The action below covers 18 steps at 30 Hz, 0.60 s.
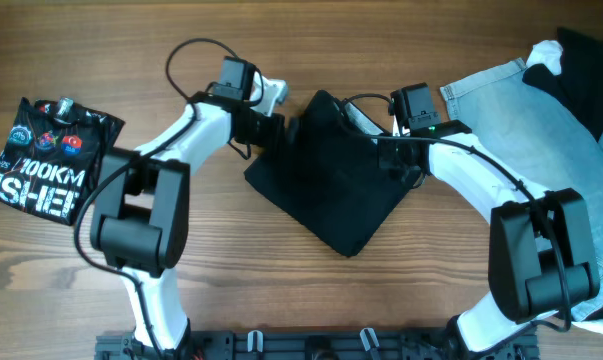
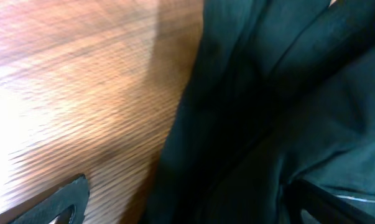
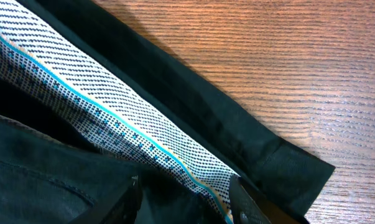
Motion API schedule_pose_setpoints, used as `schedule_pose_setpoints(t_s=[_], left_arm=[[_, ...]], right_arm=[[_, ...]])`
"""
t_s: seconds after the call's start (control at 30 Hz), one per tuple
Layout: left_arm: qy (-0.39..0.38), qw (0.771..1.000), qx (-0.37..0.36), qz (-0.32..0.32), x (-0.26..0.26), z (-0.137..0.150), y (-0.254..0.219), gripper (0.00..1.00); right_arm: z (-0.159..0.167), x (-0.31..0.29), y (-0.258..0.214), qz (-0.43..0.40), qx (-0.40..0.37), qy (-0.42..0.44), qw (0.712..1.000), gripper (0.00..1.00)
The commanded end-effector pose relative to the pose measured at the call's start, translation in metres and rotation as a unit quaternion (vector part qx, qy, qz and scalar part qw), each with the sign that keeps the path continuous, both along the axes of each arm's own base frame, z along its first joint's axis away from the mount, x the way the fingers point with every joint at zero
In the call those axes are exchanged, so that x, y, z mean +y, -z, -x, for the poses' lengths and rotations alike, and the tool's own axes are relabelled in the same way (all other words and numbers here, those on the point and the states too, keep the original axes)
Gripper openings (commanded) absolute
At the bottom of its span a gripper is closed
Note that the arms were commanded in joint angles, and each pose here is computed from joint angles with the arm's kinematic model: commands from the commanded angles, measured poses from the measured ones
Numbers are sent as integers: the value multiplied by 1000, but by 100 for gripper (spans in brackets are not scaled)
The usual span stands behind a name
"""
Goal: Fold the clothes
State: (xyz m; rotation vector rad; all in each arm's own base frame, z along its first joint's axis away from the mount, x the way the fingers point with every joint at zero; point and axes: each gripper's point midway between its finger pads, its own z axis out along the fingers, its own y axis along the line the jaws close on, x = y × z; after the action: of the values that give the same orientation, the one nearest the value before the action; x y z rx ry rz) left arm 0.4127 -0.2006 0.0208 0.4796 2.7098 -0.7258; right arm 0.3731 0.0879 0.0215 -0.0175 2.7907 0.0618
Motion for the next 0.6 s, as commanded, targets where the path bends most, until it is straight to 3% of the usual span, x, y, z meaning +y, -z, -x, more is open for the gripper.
schedule_pose_setpoints(t_s=[0.0,0.07,0.1,0.13,0.17,0.27,0.4,0.57], left_arm=[[48,999,12,2,-25,15,22,92],[64,998,16,0,-38,23,28,64],[69,998,13,0,-42,24,28,34],[71,997,8,1,-45,23,27,16],[61,998,3,-7,-43,18,27,6],[10,998,-18,-63,-14,-6,21,4],[-117,980,-71,-147,61,-54,-35,4],[-275,941,-132,-147,179,-81,-117,4]], right_arm=[[-7,7,-13,-22,-15,-1,1000,50],[-6,7,-13,-22,-14,-1,1000,51],[-6,7,-13,-22,-12,-1,1000,51],[-5,7,-12,-21,-11,-1,1000,51],[-4,6,-12,-21,-9,-1,1000,52],[-3,6,-12,-20,-6,0,1000,51],[-7,7,-41,-29,-42,-1,999,51],[-6,7,-86,-41,-93,-3,995,53]])
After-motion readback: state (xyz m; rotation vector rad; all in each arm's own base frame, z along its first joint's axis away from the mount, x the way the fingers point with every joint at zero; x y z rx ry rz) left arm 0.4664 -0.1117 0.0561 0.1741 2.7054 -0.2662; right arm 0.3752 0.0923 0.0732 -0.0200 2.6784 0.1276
